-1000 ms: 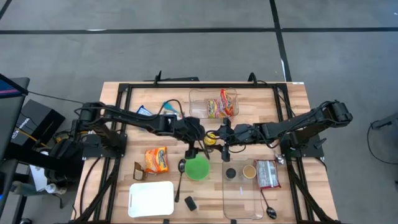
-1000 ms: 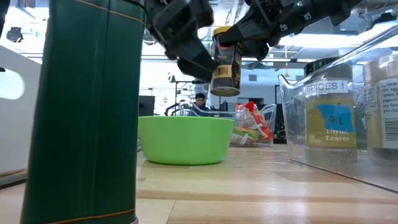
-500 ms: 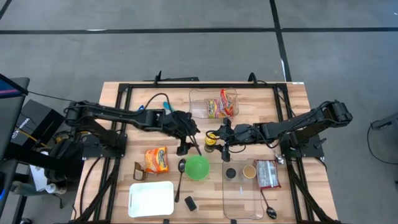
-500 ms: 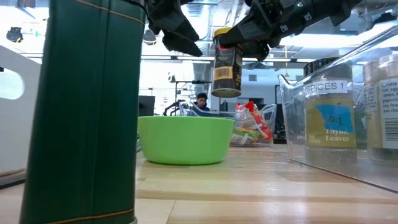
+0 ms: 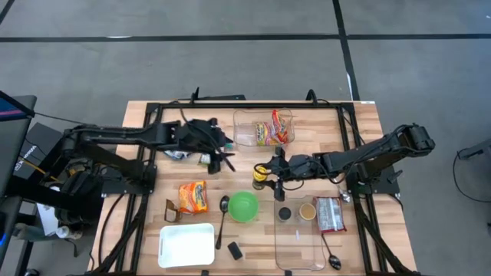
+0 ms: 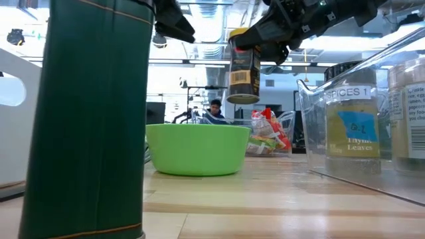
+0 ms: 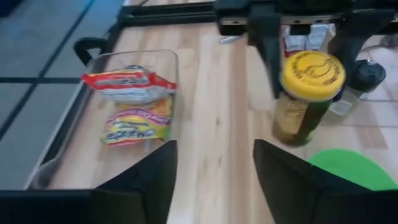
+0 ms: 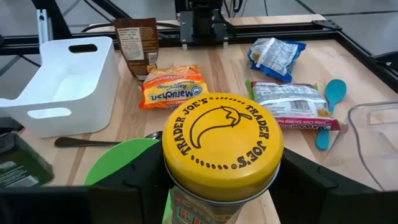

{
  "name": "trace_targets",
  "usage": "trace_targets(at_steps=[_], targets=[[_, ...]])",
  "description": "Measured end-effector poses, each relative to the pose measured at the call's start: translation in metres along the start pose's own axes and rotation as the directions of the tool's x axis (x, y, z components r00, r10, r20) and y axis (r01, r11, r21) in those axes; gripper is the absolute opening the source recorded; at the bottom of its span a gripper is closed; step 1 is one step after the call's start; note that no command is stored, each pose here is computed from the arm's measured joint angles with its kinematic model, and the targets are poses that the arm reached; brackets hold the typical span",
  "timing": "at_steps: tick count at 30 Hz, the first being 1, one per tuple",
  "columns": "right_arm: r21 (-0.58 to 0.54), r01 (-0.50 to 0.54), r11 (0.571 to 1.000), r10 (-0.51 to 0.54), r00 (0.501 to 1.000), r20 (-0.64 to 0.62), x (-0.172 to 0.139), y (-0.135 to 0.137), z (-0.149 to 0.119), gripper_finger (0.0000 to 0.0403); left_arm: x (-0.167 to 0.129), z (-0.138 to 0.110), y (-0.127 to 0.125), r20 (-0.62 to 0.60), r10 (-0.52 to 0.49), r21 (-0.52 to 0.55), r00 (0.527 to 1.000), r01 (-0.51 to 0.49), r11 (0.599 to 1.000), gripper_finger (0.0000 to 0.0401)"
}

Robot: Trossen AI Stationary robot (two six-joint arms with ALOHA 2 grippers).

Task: Pick & Place Food Item
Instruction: Put the black seasoning into the bottom transparent bin

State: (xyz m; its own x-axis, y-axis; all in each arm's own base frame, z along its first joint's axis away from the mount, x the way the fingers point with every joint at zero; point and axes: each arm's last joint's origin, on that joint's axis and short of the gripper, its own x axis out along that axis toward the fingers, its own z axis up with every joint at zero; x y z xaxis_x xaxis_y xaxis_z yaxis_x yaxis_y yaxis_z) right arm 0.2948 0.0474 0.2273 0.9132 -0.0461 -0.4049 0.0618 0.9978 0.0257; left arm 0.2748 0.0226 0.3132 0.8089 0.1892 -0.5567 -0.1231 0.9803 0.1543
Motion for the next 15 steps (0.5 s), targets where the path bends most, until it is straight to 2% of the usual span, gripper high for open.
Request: trace_targets(at_steps=[3, 9, 15], targets=[[-0.005, -0.005, 1.0, 0.005, 1.0, -0.001, 0.0, 0.002, 0.0, 0.0213, -0.011, -0.012, 0.007, 0.028, 0.025, -0.015, 0.999, -0.024, 1.0, 0.0166], [-0.004, -0.005, 1.0, 0.005, 1.0, 0.002, 0.0, 0.002, 0.0, 0.0219, -0.034, -0.04, 0.017, 0.159, 0.081, -0.059, 0.984, -0.073, 0.996, 0.0111], [-0.003, -0.006, 1.0, 0.006, 1.0, 0.006, 0.0, 0.002, 0.001, 0.0213, -0.051, -0.063, 0.018, 0.27, 0.114, -0.087, 0.956, -0.093, 0.992, 0.0078]])
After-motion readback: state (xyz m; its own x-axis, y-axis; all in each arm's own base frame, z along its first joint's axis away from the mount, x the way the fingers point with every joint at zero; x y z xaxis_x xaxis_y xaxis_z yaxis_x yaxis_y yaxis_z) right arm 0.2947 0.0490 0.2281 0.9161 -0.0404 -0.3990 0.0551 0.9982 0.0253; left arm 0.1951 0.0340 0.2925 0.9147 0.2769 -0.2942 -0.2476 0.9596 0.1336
